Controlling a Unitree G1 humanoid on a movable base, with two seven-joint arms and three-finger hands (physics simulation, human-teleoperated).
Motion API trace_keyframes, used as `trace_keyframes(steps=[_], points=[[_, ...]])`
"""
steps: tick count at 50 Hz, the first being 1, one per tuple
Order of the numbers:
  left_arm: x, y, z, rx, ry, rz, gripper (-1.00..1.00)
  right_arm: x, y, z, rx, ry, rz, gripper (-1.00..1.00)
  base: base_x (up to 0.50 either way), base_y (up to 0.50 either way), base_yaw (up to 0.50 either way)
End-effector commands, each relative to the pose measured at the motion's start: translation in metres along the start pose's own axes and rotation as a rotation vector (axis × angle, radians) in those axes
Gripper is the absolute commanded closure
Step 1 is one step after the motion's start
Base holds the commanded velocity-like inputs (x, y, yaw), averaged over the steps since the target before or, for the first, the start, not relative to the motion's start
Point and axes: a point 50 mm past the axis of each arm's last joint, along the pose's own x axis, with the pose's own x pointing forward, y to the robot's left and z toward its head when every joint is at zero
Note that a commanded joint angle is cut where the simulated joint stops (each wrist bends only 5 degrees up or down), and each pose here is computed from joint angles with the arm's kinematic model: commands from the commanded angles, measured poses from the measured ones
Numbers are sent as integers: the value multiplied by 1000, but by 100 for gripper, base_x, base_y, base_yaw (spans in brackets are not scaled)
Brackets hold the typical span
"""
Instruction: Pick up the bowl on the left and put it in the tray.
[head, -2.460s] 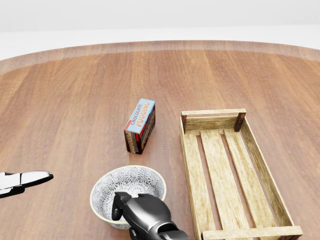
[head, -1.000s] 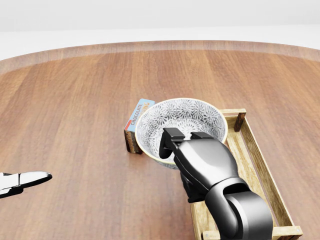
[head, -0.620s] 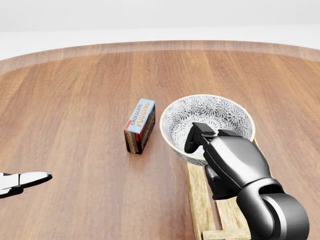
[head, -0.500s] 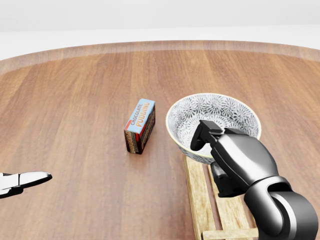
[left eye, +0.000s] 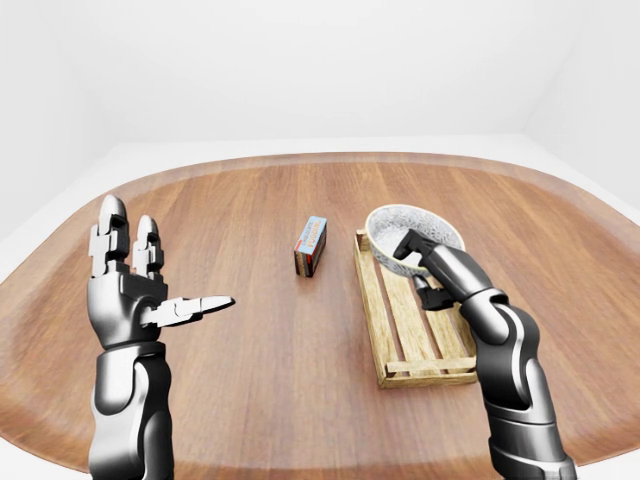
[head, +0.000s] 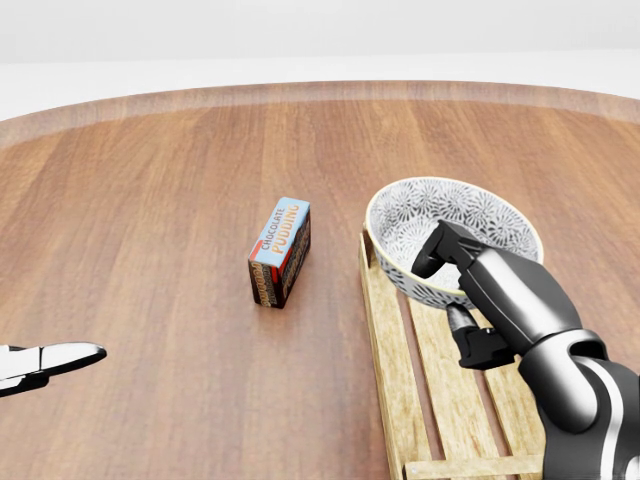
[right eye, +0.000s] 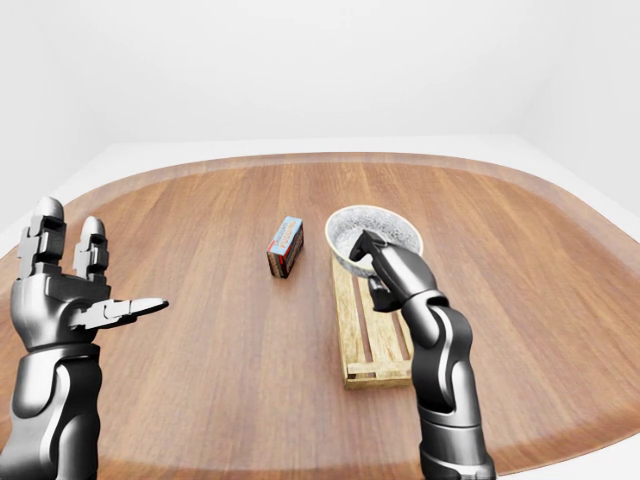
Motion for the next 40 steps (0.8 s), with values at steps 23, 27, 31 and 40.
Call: trace_keyframes(steps=[23,27,31,40], points=[[-2,-1,0,1,-1,-3,-100,30,25,-46,149,133,-19,100,0,0,0],[-2,-1,1,0,-3,-3,-100,33,28,-49,160,147,-12,100,0,0,0],[-1,0,1,0,-3,-1,-100,34,32,-54,153,167,-8,100,0,0,0],[-1,-1,-1,0,4,-3,-100,40,37,-56,111,193,-4,100,0,0,0]])
